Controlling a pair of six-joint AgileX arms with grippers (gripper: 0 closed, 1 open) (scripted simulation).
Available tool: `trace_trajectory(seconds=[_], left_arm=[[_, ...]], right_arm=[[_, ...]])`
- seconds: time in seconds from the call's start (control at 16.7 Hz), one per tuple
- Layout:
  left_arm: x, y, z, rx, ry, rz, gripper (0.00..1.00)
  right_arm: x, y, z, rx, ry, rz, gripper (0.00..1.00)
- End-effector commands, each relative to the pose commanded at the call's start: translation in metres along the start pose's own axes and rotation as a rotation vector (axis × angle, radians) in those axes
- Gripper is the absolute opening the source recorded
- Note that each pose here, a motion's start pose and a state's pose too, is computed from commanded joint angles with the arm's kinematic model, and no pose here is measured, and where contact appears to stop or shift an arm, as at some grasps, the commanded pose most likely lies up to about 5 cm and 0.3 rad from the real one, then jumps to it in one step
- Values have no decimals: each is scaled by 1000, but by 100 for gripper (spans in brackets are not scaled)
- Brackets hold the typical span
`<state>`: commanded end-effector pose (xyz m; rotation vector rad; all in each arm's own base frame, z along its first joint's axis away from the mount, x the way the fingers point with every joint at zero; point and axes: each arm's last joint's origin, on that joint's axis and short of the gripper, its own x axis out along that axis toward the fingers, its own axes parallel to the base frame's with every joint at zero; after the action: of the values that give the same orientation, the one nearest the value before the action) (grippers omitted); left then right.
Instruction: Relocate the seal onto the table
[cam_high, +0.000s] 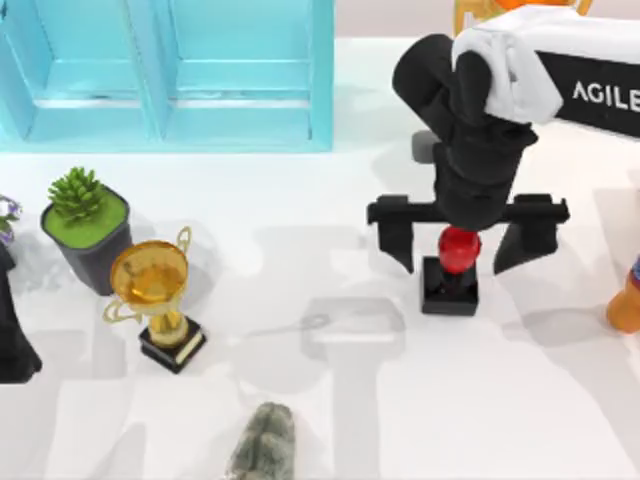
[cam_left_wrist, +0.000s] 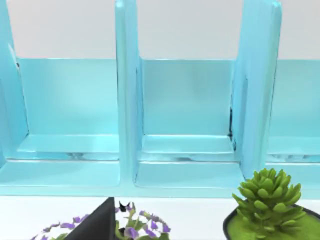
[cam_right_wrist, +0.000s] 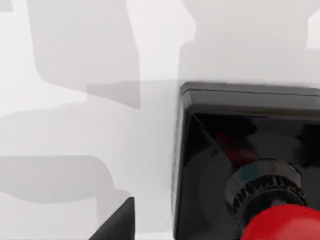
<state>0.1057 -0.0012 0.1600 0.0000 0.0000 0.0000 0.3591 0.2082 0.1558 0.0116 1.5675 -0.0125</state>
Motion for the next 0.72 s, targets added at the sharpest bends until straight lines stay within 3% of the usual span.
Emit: trace_trajectory(seconds=[0.48, 0.72], left_arm=[[0, 0, 0, 0, 0, 0, 100], [0, 0, 0, 0, 0, 0, 100]], right_arm=[[-2, 0, 2, 4, 3, -1, 100], [-33, 5, 10, 10, 17, -10, 100]])
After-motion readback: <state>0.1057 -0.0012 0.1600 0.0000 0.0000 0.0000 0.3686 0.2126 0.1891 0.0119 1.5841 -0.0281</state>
